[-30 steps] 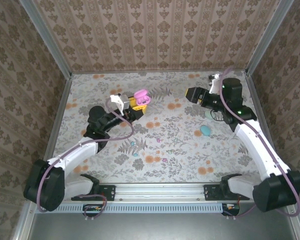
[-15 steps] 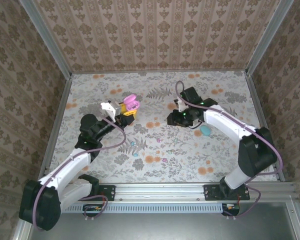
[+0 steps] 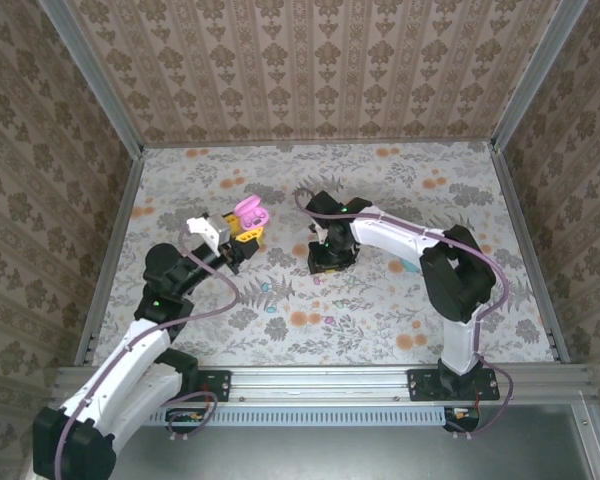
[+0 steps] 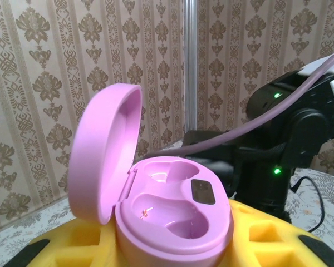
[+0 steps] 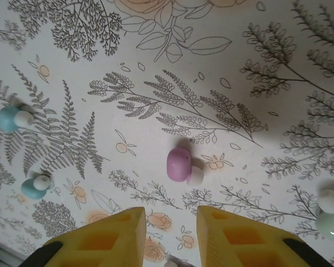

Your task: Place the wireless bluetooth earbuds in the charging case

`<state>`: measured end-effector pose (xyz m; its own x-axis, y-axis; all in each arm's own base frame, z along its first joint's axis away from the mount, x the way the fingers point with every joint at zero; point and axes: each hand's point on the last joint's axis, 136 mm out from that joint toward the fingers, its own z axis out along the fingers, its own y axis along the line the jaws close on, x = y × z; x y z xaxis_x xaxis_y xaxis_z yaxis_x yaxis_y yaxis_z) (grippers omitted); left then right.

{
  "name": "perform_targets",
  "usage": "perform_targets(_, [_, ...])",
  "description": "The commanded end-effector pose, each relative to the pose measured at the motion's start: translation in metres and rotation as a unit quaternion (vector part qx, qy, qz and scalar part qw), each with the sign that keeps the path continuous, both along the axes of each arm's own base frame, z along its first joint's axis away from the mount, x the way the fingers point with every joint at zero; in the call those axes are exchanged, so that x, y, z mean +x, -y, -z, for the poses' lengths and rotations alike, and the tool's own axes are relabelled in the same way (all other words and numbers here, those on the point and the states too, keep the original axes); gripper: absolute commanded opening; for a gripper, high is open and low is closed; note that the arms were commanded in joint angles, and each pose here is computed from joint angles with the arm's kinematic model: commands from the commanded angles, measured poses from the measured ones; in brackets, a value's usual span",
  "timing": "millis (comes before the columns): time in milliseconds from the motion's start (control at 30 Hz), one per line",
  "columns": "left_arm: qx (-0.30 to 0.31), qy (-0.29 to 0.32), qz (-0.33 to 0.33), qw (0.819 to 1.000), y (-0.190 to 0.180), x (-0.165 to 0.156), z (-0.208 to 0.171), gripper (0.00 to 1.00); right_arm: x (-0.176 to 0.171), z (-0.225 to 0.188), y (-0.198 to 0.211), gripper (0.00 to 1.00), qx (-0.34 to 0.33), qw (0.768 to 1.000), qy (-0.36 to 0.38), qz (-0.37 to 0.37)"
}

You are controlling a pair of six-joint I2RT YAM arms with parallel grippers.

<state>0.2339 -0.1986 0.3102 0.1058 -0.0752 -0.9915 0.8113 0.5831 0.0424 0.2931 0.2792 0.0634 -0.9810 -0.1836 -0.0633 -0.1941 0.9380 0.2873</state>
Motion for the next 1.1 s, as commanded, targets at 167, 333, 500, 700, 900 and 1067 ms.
perform_targets(167, [0.001, 0.018, -0.009, 1.000, -0.007, -0.010, -0.007, 0.36, 0.004, 0.020, 0.006, 0.31, -0.062, 0.998, -0.012, -0.007])
perform_targets(333, [0.000, 0.023, -0.009, 1.000, -0.008, -0.012, -0.011, 0.35, 0.006, 0.027, 0.003, 0.32, -0.072, 0.997, -0.021, -0.014])
perform_targets(500, [0.001, 0.025, -0.010, 1.000, -0.008, -0.012, -0.011, 0.36, 0.005, 0.031, -0.004, 0.32, -0.070, 0.997, -0.029, -0.023])
perform_targets(700, [0.003, 0.026, -0.011, 1.000, -0.008, -0.012, -0.011, 0.36, 0.002, 0.036, -0.008, 0.32, -0.075, 0.996, -0.038, -0.032])
perform_targets(900, [0.004, 0.025, -0.013, 1.000, -0.008, -0.011, -0.011, 0.36, 0.002, 0.041, -0.006, 0.32, -0.090, 0.994, -0.041, -0.037])
perform_targets(1067, [0.004, 0.026, -0.013, 1.000, -0.008, -0.010, -0.011, 0.36, 0.001, 0.044, -0.006, 0.31, -0.095, 0.994, -0.045, -0.043])
